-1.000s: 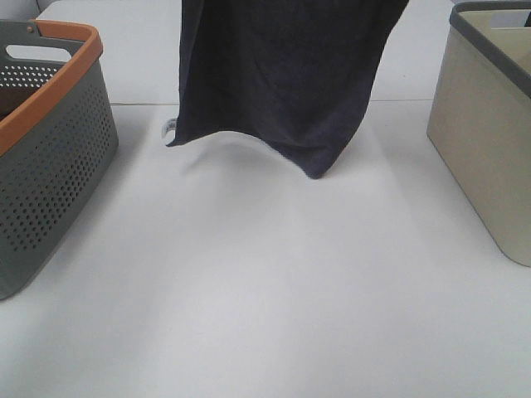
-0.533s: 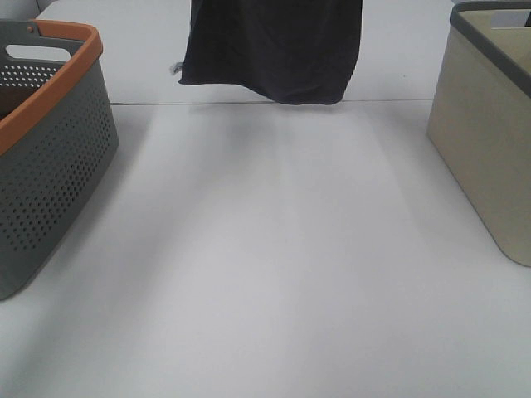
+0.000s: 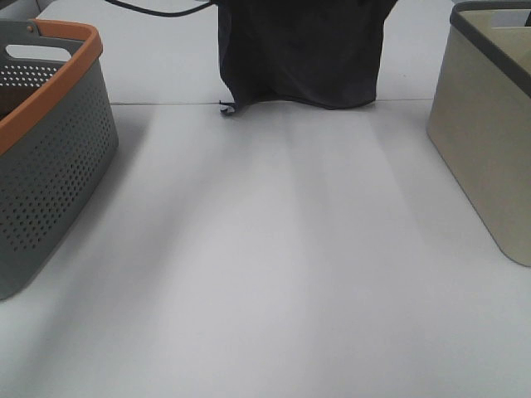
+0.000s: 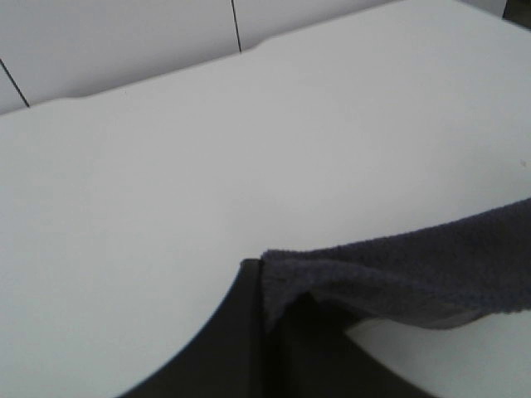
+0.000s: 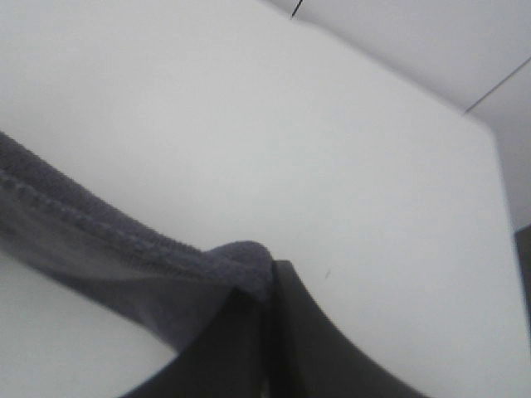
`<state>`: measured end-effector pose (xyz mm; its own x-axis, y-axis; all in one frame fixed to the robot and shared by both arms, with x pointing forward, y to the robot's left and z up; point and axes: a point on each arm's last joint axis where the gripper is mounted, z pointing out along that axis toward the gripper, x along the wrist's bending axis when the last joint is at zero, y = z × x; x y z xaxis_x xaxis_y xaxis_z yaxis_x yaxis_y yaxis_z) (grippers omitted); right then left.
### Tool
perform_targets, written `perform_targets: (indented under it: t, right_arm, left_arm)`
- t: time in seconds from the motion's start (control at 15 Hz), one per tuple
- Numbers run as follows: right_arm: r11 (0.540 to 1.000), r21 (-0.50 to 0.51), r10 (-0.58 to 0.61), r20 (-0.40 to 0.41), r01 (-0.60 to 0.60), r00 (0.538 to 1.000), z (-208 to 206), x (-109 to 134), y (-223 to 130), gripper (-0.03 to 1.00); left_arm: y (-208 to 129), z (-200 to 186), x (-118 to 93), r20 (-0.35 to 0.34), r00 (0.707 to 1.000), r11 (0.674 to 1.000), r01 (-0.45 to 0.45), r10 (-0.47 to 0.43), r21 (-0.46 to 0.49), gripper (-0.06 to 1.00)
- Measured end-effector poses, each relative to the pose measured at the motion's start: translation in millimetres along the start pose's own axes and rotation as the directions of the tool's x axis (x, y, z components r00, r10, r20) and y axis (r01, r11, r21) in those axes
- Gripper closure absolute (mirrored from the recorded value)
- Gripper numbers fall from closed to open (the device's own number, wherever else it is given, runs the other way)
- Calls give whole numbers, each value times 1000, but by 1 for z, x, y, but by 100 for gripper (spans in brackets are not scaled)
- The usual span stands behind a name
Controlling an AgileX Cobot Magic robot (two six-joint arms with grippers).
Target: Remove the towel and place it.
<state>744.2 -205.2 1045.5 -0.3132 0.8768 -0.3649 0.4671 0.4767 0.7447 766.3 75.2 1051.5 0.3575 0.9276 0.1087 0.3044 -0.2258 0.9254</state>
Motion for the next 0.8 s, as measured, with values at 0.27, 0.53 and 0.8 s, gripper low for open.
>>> perform_targets:
  t: [0.27,0.53,0.8]
  right_arm:
    - [892,450,105,-136,-33,985,-8,19,-40,97]
    - [774,633,124,-190,24,974,-20,24,-57,97]
    - [695,715,127,-229,78,965,-28,26,-65,97]
  left_arm:
    - [-31,-7,-28,128,987,931,-135,97,338,94]
    - [-55,-20,-36,310,943,792,-282,123,542,94]
    - [-86,-19,-46,434,898,676,-362,69,642,94]
